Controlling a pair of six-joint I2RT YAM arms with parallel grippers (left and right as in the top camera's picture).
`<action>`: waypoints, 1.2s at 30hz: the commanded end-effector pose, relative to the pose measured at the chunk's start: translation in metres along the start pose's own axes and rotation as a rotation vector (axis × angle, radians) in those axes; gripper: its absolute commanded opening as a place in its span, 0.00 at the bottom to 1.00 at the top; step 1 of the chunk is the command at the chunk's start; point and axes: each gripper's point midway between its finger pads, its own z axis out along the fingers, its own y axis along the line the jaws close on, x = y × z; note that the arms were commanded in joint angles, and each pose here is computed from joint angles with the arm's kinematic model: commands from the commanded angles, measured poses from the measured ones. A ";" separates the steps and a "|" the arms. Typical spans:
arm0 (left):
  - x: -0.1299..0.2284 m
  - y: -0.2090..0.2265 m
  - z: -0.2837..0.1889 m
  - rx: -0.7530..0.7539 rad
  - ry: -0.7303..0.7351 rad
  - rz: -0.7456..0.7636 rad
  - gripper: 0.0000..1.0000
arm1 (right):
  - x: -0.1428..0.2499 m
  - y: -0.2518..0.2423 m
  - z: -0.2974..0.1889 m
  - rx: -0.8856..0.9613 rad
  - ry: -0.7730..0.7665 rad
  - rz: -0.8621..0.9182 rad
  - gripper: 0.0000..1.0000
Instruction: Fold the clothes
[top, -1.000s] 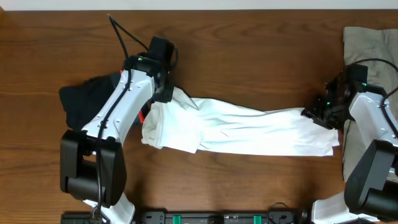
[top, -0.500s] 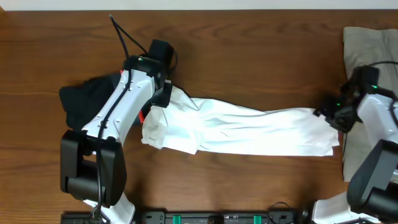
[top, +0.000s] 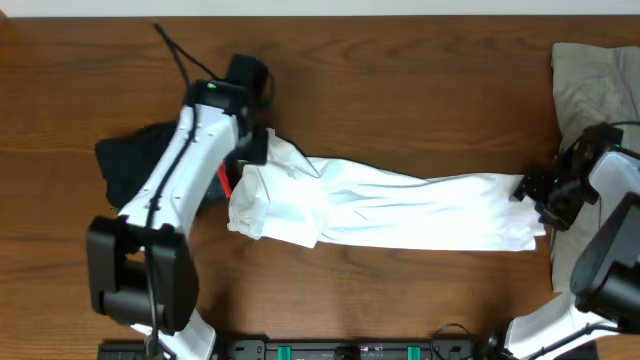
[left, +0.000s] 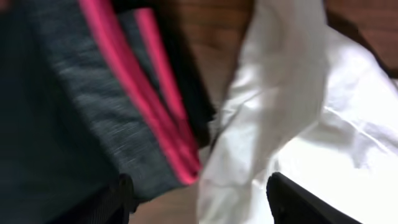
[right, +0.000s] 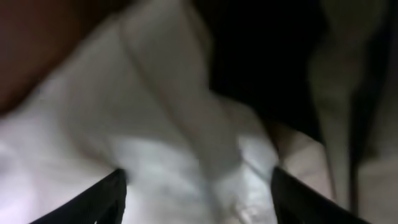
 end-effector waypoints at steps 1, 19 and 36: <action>-0.008 0.018 -0.036 0.006 -0.084 -0.082 0.71 | 0.009 -0.018 0.021 0.083 0.063 0.001 0.71; -0.002 0.033 -0.080 0.027 -0.193 -0.104 0.77 | -0.028 0.012 -0.073 -0.074 -0.096 -0.026 0.01; 0.004 0.034 -0.079 0.022 -0.170 -0.100 0.77 | 0.028 0.151 -0.131 -0.146 -0.140 -0.445 0.01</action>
